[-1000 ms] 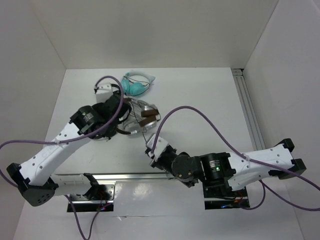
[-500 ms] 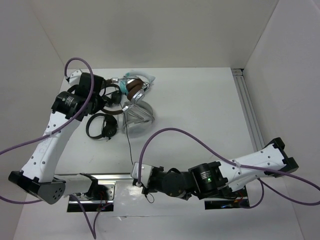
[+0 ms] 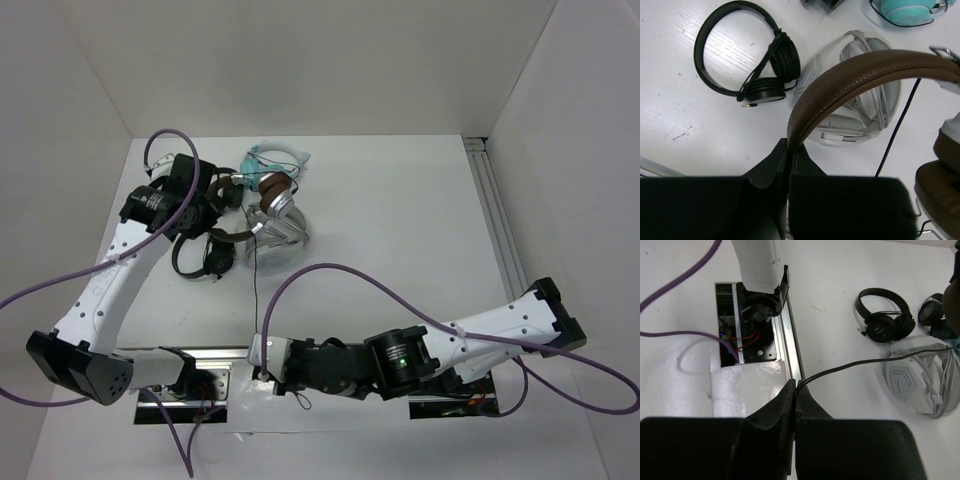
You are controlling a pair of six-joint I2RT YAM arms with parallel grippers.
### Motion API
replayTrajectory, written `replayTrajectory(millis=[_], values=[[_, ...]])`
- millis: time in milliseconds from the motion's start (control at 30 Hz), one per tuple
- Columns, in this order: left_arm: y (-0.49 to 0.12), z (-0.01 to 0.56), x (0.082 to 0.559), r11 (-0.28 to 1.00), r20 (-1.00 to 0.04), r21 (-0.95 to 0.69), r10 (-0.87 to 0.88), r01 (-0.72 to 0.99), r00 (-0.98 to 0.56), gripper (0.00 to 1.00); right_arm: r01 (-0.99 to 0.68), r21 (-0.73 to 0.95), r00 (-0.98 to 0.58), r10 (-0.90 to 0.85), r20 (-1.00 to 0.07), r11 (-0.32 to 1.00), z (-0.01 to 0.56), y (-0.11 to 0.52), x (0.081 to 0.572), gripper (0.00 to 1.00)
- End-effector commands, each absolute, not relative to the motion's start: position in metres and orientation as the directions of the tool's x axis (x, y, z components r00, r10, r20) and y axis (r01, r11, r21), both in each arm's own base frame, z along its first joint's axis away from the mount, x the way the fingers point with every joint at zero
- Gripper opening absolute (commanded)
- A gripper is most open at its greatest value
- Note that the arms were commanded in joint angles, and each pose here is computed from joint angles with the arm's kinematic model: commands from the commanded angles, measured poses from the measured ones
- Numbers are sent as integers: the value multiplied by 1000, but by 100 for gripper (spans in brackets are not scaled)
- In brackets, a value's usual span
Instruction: Wrap the headphones
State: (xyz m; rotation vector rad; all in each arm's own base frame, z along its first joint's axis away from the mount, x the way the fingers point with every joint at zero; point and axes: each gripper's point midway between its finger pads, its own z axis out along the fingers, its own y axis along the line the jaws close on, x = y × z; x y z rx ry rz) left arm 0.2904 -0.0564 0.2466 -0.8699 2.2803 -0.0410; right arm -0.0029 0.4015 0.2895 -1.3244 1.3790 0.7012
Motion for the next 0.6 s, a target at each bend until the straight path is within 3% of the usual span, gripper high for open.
replayTrajectory(millis=[0,300,567], values=[[-69,281,316,774,-672,-361,-602,-520,-430,0,-947,-238,172,-284,-943,215,298,414,-3,0],[-82,225,279,898,-749,-22,-305,-439,-588,0,-875,-327,206,-336,-919,357,350,388,64,0],[-106,192,235,948,-721,74,-164,-310,-673,0,-820,-347,193,-349,-917,456,379,352,100,0]])
